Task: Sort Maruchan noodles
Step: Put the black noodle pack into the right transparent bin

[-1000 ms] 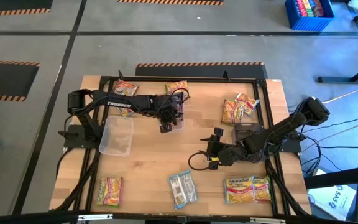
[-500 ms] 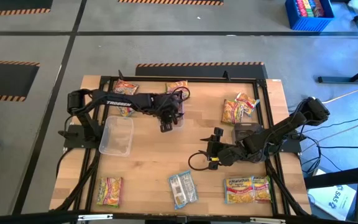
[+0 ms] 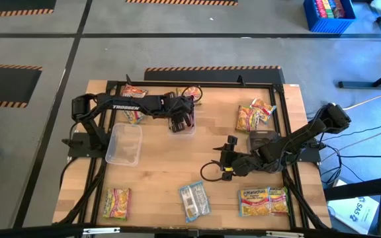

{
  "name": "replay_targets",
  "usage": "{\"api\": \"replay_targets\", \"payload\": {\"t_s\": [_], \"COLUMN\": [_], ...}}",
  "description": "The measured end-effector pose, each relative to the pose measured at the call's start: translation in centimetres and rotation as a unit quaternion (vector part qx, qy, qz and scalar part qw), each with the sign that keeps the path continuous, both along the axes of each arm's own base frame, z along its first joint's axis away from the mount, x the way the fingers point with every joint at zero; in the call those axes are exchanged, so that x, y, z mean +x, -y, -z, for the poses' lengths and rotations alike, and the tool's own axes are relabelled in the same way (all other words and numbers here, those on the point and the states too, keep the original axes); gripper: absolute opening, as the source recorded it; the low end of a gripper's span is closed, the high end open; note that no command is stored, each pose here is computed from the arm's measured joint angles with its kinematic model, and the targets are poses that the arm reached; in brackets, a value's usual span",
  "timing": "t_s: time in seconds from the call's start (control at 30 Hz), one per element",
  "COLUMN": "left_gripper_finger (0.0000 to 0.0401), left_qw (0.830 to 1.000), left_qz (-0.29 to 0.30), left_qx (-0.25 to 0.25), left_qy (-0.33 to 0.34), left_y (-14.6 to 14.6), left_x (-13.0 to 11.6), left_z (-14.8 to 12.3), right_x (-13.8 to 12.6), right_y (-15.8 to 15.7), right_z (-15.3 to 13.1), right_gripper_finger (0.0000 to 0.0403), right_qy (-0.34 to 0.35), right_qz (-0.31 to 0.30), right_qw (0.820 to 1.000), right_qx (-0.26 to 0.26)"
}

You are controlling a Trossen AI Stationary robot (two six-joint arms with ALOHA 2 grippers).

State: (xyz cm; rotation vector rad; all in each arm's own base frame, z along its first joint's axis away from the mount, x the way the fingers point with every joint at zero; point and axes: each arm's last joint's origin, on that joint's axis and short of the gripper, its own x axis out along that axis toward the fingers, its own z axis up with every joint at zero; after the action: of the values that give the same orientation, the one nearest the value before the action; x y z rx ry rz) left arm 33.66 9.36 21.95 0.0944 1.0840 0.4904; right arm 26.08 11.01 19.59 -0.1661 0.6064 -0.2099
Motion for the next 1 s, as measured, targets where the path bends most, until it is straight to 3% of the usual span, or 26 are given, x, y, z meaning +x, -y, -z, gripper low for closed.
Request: {"api": "replay_targets", "payload": {"t_s": [0.27, 0.47, 0.7, 1.0], "left_gripper_finger": [0.0182, 0.0182, 0.0182, 0.0182], "left_qw": [0.999, 0.996, 0.996, 0.99], "left_qz": [0.029, 0.046, 0.067, 0.077], "left_qx": [0.042, 0.07, 0.037, -0.03], "left_qy": [-0.008, 0.012, 0.053, 0.115], "left_y": [2.9, 7.9, 14.7, 21.5], "left_x": [1.1, 0.6, -3.6, -10.0], "left_z": [-2.1, -4.7, -4.7, -1.6], "right_x": [0.0, 0.0, 0.1, 0.7], "right_y": [0.0, 0.0, -0.1, -0.3], "right_z": [0.0, 0.0, 0.4, 0.4], "right_gripper_finger": [0.0216, 0.0216, 0.0216, 0.0216], "right_qy": [0.0, -0.001, -0.007, 0.017], "right_qz": [0.0, 0.0, -0.002, -0.003], "right_qw": [1.0, 1.0, 1.0, 1.0], "right_qx": [0.0, -0.001, -0.006, 0.004]}}
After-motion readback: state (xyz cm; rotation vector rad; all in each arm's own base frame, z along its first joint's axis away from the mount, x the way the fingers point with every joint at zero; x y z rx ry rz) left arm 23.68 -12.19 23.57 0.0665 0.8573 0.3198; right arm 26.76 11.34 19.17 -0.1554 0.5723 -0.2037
